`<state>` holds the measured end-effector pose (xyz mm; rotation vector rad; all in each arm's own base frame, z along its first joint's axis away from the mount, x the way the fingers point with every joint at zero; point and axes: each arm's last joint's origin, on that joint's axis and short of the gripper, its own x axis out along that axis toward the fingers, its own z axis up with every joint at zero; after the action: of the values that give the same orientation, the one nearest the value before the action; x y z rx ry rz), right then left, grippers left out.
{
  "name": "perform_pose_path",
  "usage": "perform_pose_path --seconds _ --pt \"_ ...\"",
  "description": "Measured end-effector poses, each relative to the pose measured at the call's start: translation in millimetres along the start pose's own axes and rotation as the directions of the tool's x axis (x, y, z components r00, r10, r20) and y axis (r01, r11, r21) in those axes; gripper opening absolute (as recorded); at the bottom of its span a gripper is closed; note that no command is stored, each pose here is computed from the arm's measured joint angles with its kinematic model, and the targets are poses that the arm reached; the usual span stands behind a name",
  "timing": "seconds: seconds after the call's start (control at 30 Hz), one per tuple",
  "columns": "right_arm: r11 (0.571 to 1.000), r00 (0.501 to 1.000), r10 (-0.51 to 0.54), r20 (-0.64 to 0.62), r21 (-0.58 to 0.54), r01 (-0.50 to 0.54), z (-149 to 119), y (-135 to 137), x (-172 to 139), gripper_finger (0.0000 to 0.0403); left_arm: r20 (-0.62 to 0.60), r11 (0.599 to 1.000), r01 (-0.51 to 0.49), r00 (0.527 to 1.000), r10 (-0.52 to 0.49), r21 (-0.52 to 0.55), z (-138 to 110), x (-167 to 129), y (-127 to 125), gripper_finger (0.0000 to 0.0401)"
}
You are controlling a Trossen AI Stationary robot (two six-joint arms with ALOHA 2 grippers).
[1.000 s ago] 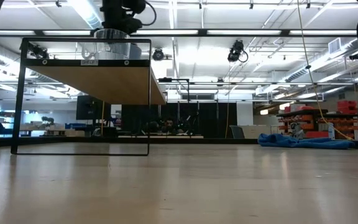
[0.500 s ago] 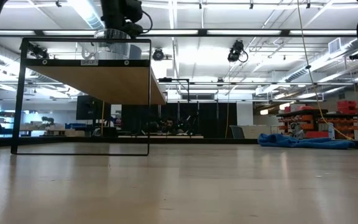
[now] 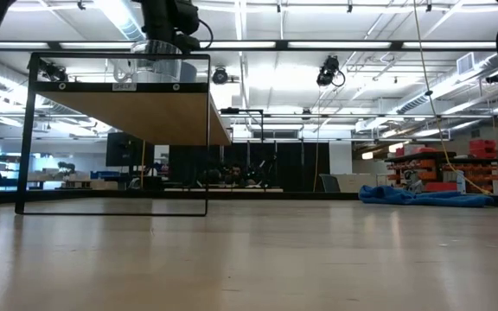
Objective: Stack small to large cups/mugs on shelf
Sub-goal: Put the black cup on the shelf
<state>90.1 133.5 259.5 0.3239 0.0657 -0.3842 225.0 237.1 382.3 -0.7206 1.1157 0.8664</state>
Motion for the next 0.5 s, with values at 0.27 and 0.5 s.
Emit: perform_pose_path --seconds 0.27,0.5 --pt "1.0 1.0 0.0 0.0 0.0 0.0 0.0 0.0 0.1 0.0075 -0.015 1.0 0.017 1.0 -0.016 0.007 4.4 7.6 -1.7 0.0008" --pt "1.0 1.0 0.0 0.0 0.0 0.0 0.0 0.0 0.0 0.0075 -0.018 1.0 0.007 1.0 -0.007 0.002 4.8 8.2 0.6 0.0023"
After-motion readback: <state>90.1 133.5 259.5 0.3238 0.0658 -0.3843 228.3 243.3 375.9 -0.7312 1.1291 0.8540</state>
